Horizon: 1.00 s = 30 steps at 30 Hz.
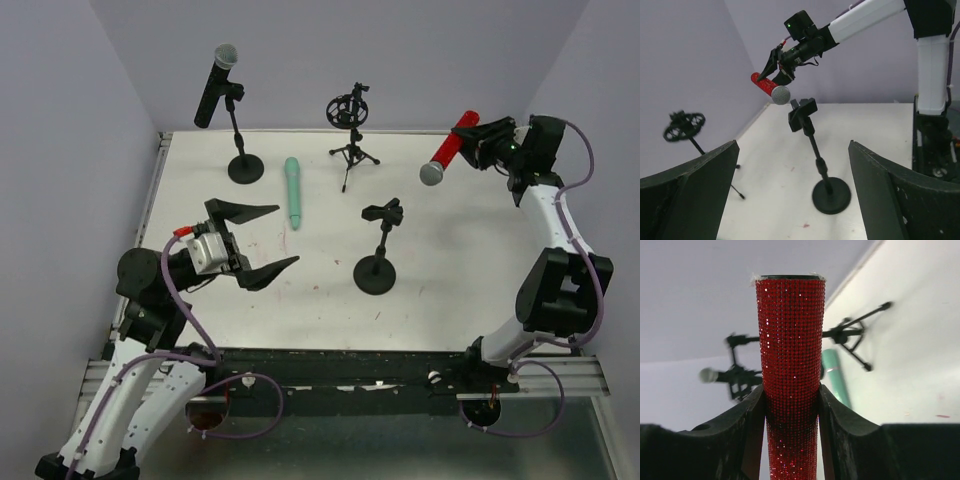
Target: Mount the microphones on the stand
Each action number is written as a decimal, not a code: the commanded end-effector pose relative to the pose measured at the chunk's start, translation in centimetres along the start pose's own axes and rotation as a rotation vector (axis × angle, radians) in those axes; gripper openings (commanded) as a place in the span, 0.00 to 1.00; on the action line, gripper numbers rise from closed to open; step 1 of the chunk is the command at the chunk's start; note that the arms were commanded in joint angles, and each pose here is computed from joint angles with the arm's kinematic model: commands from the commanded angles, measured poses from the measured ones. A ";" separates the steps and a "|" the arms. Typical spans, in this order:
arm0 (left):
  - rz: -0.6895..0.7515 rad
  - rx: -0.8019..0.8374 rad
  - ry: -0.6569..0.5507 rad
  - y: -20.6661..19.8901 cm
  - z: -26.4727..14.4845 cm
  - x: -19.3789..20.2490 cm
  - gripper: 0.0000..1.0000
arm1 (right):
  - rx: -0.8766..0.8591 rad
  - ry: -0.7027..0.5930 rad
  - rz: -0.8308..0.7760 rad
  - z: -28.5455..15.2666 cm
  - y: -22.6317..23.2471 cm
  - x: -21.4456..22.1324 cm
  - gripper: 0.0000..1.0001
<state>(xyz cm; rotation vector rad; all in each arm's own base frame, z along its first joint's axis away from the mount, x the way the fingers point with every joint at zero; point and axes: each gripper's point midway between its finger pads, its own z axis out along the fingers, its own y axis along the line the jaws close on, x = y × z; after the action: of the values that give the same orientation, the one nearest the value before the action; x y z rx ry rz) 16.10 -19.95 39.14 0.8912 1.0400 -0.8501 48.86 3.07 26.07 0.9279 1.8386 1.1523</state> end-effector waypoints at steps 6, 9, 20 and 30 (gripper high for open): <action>0.723 0.202 -0.088 -1.4 2.7 -4.7 0.98 | -0.405 0.257 -0.051 -9.9 15.9 5.1 0.12; 0.851 0.205 -0.071 -1.0 4.1 -5.3 0.98 | -0.459 0.331 -0.085 -12.9 18.0 7.2 0.12; 1.221 0.263 -0.029 -2.2 12.8 -4.6 0.98 | -0.480 0.560 -0.149 -16.3 18.3 15.5 0.12; 1.405 0.307 -0.023 -2.9 18.3 -2.3 0.95 | -0.475 0.678 -0.162 -16.8 17.8 19.2 0.12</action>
<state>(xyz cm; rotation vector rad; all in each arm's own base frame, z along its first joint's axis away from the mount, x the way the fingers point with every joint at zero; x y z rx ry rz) 18.68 -36.09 43.49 1.5574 0.1761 0.0489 30.62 18.37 43.95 0.1620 1.8972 1.7945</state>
